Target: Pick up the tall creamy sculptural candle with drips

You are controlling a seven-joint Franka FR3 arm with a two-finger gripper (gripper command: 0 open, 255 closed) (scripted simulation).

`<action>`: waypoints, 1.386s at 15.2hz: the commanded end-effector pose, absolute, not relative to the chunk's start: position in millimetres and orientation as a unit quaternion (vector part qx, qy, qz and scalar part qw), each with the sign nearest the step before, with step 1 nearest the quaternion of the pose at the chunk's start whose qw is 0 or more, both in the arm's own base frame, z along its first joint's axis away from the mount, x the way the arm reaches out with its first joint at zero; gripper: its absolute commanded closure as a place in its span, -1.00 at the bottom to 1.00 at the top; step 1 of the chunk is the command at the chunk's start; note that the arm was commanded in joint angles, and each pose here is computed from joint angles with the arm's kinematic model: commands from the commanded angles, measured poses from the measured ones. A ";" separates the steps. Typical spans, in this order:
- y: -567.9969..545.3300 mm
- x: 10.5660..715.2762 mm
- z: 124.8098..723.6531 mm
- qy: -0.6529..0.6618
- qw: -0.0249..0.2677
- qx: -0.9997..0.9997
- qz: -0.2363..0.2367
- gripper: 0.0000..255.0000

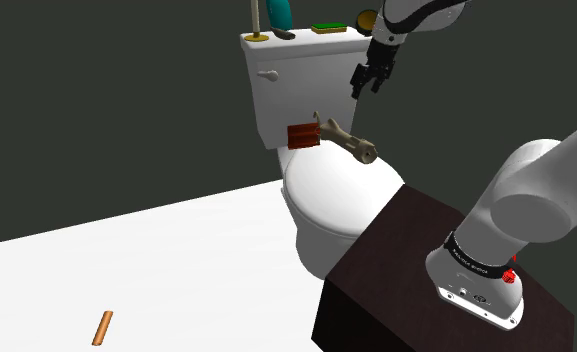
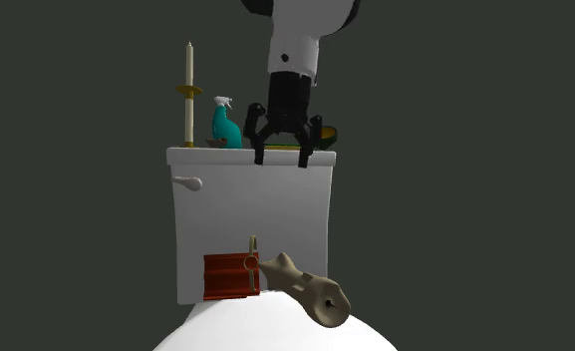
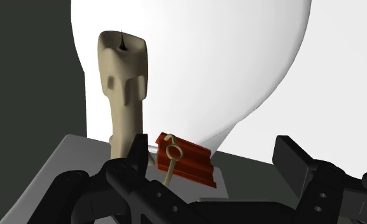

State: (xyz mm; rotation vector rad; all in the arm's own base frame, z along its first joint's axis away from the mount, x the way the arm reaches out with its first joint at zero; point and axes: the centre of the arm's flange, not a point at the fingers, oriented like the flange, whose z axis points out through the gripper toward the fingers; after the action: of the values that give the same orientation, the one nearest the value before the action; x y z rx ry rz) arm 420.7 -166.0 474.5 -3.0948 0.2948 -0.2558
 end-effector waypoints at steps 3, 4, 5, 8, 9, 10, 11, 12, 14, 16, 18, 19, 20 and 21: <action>-198.0 440.6 435.0 0.098 0.023 -0.992 -0.075 -1.00; -205.6 445.7 424.6 0.099 0.026 -0.992 -0.073 -1.00; -213.1 450.8 414.1 0.100 0.029 -0.992 -0.071 -1.00; -235.3 465.7 382.3 0.102 0.038 -0.992 -0.065 -1.00; -242.5 470.5 371.5 0.103 0.041 -0.992 -0.063 -1.00; -249.7 475.4 360.7 0.104 0.044 -0.992 -0.061 -1.00; -256.8 480.2 349.9 0.105 0.047 -0.992 -0.059 -1.00; -263.9 484.9 338.9 0.106 0.050 -0.992 -0.057 -1.00; -277.9 494.2 316.9 0.107 0.056 -0.991 -0.053 -1.00; -291.5 503.4 294.6 0.109 0.062 -0.991 -0.049 -1.00; -304.9 512.4 272.0 0.111 0.068 -0.991 -0.045 -1.00; -311.5 516.8 260.7 0.111 0.071 -0.990 -0.043 -1.00; -318.1 521.2 249.3 0.112 0.074 -0.990 -0.041 -1.00; -324.5 525.5 237.8 0.113 0.077 -0.990 -0.039 -1.00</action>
State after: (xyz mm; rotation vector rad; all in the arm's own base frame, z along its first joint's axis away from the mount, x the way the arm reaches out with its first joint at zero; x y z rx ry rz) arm 521.2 -317.9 251.1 -2.9734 0.3373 -0.1210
